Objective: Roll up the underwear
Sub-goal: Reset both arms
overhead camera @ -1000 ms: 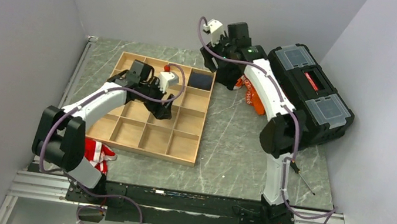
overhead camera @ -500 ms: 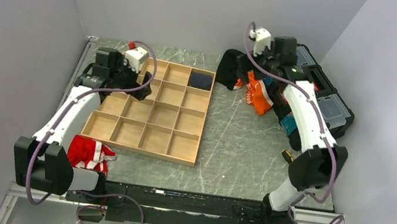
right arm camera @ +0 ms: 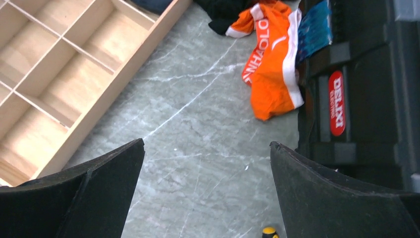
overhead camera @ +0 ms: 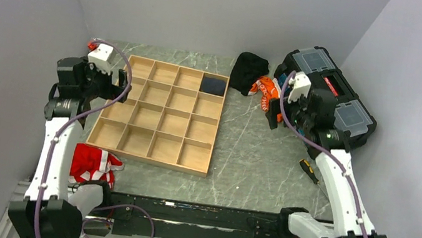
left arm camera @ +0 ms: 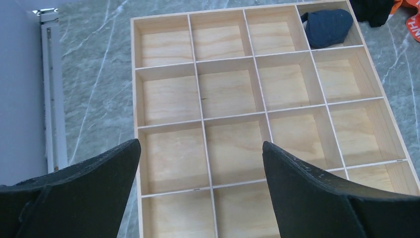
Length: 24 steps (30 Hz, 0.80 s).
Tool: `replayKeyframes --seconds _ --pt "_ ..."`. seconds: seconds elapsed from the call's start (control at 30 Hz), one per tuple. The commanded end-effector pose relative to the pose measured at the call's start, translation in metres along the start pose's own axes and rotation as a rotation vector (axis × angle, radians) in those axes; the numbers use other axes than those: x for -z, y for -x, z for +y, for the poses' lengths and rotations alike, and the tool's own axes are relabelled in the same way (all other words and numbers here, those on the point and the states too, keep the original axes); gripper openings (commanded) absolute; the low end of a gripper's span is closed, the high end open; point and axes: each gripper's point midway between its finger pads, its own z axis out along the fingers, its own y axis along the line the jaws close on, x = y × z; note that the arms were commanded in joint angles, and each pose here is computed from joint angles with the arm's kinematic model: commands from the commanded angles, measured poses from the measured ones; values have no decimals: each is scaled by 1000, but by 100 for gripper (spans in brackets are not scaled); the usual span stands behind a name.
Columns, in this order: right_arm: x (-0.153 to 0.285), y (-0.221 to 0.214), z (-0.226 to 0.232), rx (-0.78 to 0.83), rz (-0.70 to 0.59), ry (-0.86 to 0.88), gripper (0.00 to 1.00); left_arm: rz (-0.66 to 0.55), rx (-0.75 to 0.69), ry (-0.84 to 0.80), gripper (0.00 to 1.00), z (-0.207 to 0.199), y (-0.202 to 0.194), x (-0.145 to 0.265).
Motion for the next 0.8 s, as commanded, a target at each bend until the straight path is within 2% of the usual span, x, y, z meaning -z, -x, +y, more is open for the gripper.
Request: replayKeyframes --seconds 0.0,0.3,0.43,0.67,0.77 --pt "12 0 -1 -34 -111 -52 100 -82 4 18 99 -3 7 21" --pt "15 -33 8 -73 -142 -59 100 -130 -45 110 99 3 9 45" --pt "19 -30 6 -59 -161 -72 100 -124 -48 87 99 -4 7 51" --pt "24 -32 3 -52 -158 -94 100 -238 -101 88 99 -12 15 65" --pt "29 -30 1 -56 -174 -104 100 -244 -108 87 99 -13 7 62"
